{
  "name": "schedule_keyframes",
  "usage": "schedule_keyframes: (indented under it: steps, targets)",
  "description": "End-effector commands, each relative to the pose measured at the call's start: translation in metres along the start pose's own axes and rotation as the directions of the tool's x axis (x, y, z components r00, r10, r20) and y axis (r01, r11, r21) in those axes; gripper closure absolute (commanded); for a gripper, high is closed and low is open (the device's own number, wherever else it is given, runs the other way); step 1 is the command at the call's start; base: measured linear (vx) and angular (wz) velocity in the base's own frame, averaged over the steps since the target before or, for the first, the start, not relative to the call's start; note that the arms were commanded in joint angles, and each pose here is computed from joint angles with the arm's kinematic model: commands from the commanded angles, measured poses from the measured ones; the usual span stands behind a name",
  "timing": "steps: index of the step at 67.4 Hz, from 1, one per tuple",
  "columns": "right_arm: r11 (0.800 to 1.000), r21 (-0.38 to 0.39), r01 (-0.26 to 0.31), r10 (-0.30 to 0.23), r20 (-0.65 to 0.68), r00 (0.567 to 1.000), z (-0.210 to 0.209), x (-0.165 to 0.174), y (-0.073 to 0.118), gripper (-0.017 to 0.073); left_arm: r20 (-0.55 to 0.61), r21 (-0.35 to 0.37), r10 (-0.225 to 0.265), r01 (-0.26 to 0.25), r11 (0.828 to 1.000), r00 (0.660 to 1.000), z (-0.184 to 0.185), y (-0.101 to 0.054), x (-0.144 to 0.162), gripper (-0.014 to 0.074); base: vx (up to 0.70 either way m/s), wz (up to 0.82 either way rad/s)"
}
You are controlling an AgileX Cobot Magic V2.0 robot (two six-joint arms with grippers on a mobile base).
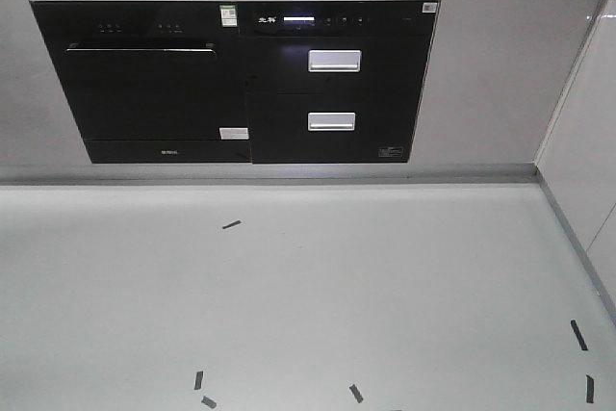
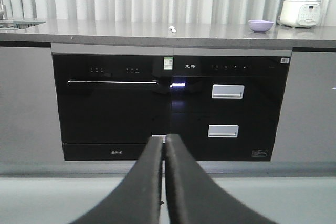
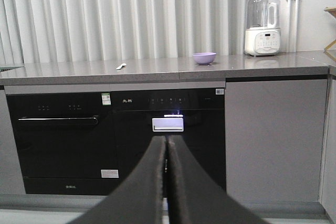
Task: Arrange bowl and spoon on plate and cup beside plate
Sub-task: 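Drive the base toward the counter with both grippers raised, then drive closer to the counter holding the spoon and bowl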
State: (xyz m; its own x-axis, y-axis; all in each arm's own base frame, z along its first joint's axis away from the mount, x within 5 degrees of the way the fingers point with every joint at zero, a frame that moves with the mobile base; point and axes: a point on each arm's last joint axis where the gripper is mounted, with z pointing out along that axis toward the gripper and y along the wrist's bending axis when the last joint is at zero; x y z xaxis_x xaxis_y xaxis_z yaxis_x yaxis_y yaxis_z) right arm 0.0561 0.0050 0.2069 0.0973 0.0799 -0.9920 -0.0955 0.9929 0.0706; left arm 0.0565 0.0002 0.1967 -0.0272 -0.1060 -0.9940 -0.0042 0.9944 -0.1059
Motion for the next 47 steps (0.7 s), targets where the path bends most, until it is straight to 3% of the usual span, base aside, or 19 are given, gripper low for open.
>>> schedule_keyframes:
  steps: [1,47]
  targets:
    - [1.000,0.000,0.014,-0.014,0.079,0.997,-0.0007,-0.0050,0.0001,0.0570,0.115,0.016,-0.013,0.011,1.000,0.993,-0.0027,-0.0018,-0.0147,0.0600,0.10,-0.01]
    - [1.000,0.000,0.014,-0.014,0.079,0.997,-0.0007,-0.0050,0.0001,0.0570,0.115,0.016,-0.013,0.011,1.000,0.993,-0.0027,-0.0018,-0.0147,0.0600,0.11,-0.05]
